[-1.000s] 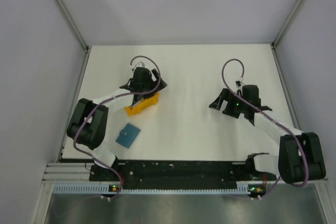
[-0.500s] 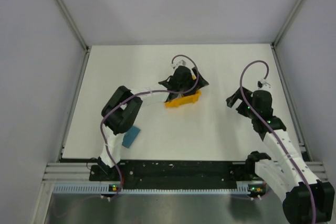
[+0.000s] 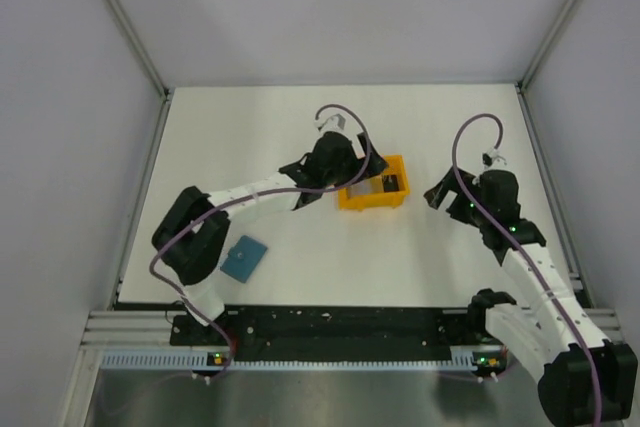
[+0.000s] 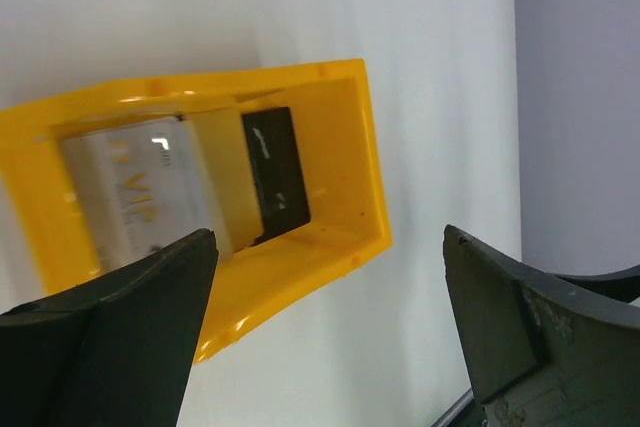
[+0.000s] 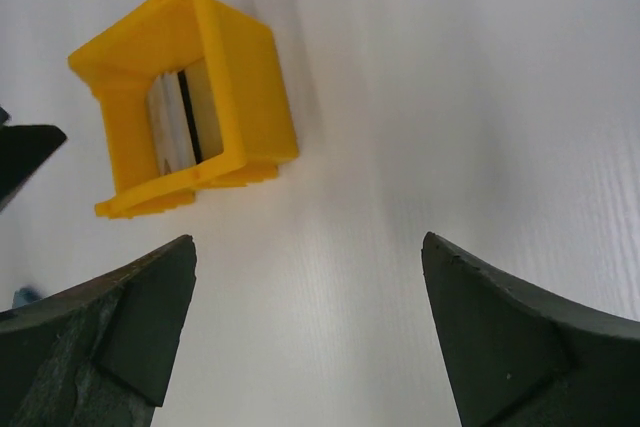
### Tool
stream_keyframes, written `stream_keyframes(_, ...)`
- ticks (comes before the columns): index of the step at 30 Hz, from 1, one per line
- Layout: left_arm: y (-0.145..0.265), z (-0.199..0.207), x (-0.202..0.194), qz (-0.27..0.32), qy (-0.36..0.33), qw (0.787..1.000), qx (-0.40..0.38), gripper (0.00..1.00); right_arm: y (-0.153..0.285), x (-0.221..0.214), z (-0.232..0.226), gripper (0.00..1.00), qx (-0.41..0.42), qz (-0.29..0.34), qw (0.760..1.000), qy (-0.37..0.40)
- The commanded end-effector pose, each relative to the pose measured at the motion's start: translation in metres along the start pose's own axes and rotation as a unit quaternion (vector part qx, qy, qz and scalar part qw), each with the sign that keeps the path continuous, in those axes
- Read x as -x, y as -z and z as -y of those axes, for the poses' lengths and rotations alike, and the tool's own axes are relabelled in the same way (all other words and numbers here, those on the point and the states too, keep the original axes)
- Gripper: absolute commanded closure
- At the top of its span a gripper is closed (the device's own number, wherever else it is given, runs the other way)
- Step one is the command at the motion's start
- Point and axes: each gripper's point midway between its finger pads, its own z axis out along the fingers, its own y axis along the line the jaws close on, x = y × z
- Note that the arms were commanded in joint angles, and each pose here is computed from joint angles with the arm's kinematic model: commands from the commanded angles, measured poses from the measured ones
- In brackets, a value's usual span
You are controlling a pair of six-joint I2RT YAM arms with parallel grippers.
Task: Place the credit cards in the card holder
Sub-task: Move the storage box to the center of the board, then adjust the card holder at the center of the board.
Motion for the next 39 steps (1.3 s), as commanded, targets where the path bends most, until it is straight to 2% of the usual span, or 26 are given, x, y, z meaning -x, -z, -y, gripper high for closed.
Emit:
stream_keyframes(1, 0.075, -0.021, 0.064, 0.130, -0.055, 0.988, 0.067, 0.02, 0.012, 0.011, -0.061, 0.09, 0.139, -0.010, 0.990, 0.035)
stream_keyframes(5, 0.134, -0.103, 0.083, 0.160, -0.046, 0.970, 0.180, 0.02, 0.023, -0.018, -0.117, 0.09, 0.213, -0.044, 0.973, 0.084)
stream_keyframes(7, 0.167, -0.161, 0.076, 0.162, -0.029, 0.946, 0.280, 0.02, 0.023, -0.044, -0.148, 0.10, 0.246, -0.075, 0.961, 0.099)
stream_keyframes(9, 0.197, -0.199, 0.066, 0.166, 0.006, 0.924, 0.345, 0.02, 0.021, -0.071, -0.177, 0.12, 0.268, -0.108, 0.952, 0.102)
stream_keyframes(12, 0.222, -0.226, 0.045, 0.176, 0.044, 0.908, 0.378, 0.02, 0.019, -0.121, -0.221, 0.12, 0.300, -0.161, 0.933, 0.116)
stream_keyframes(17, 0.253, -0.265, 0.016, 0.183, 0.100, 0.886, 0.414, 0.02, 0.011, -0.213, -0.272, 0.14, 0.329, -0.286, 0.896, 0.084)
stream_keyframes(20, 0.268, -0.282, 0.005, 0.182, 0.123, 0.873, 0.437, 0.02, 0.012, -0.245, -0.294, 0.14, 0.337, -0.323, 0.883, 0.053)
stream_keyframes(23, 0.282, -0.293, 0.007, 0.192, 0.129, 0.860, 0.454, 0.02, 0.014, -0.263, -0.304, 0.14, 0.345, -0.332, 0.877, 0.033)
stream_keyframes(27, 0.281, -0.302, 0.005, 0.174, 0.156, 0.865, 0.445, 0.02, 0.017, -0.274, -0.318, 0.13, 0.359, -0.335, 0.871, 0.010)
stream_keyframes(30, 0.272, -0.308, -0.014, 0.144, 0.179, 0.873, 0.430, 0.02, 0.008, -0.281, -0.321, 0.11, 0.335, -0.323, 0.885, 0.013)
stream_keyframes(33, 0.262, -0.314, -0.036, 0.117, 0.208, 0.880, 0.411, 0.02, 0.002, -0.284, -0.328, 0.11, 0.321, -0.327, 0.889, 0.006)
stream_keyframes(36, 0.248, -0.312, -0.054, 0.095, 0.236, 0.892, 0.374, 0.02, -0.011, -0.293, -0.322, 0.15, 0.289, -0.328, 0.899, -0.012)
stream_keyframes(39, 0.238, -0.304, -0.068, 0.069, 0.256, 0.903, 0.339, 0.07, -0.015, -0.298, -0.313, 0.17, 0.274, -0.330, 0.903, -0.027)
